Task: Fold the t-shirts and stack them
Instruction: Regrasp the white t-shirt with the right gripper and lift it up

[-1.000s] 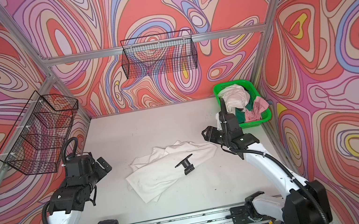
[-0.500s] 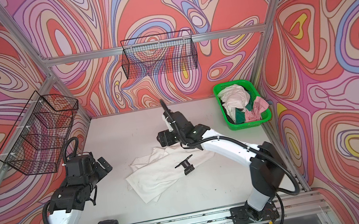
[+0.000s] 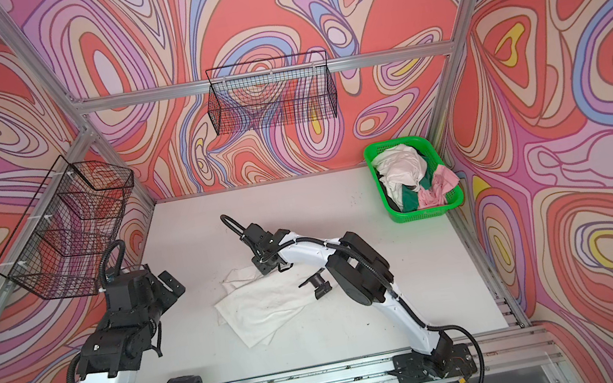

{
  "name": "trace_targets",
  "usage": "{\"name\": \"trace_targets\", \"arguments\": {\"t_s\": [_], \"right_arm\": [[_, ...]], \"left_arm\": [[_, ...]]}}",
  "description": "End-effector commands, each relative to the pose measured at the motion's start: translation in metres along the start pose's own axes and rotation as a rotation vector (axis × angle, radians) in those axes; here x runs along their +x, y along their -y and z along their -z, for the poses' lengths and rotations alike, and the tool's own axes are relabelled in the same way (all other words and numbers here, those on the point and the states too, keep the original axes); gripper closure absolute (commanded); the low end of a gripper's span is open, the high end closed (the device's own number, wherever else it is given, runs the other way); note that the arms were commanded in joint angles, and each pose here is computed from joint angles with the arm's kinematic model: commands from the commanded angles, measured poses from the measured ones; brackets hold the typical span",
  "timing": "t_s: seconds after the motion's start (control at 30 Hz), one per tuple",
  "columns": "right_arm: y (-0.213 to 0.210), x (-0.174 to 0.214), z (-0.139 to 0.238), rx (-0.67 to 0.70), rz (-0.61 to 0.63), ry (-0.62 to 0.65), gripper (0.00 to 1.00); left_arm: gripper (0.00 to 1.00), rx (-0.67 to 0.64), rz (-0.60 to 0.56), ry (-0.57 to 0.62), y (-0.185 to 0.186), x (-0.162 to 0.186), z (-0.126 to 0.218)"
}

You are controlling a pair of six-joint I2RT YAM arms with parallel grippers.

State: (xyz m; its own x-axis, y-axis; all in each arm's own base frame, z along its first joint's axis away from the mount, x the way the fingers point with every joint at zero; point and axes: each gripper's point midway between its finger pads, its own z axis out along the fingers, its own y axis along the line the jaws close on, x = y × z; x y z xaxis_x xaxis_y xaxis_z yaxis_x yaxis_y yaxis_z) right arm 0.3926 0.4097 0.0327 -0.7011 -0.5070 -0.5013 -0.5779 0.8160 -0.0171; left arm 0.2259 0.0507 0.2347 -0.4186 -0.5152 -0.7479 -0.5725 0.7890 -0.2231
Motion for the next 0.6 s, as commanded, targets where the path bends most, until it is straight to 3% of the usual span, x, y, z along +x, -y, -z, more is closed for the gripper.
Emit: {"name": "trace_targets", "arguments": {"t_s": [0.0, 0.13, 0.27, 0.57], "right_arm": [[0.007, -0.001, -0.002, 0.045, 0.03, -0.015, 0.66], [0.008, 0.0, 0.0, 0.048, 0.036, -0.019, 0.99], [0.008, -0.031, 0.039, 0.034, 0.033, 0.065, 1.0], [-0.002, -0.122, 0.215, -0.1, 0.028, 0.388, 1.0]], "left_arm": [[0.0, -0.037, 0.005, -0.01, -0.008, 0.003, 0.0], [0.0, -0.035, 0.005, -0.008, -0.008, 0.003, 0.0], [0.0, -0.03, 0.002, -0.013, -0.007, 0.003, 0.0], [0.0, 0.099, -0.025, -0.049, 0.019, 0.007, -0.003]]}}
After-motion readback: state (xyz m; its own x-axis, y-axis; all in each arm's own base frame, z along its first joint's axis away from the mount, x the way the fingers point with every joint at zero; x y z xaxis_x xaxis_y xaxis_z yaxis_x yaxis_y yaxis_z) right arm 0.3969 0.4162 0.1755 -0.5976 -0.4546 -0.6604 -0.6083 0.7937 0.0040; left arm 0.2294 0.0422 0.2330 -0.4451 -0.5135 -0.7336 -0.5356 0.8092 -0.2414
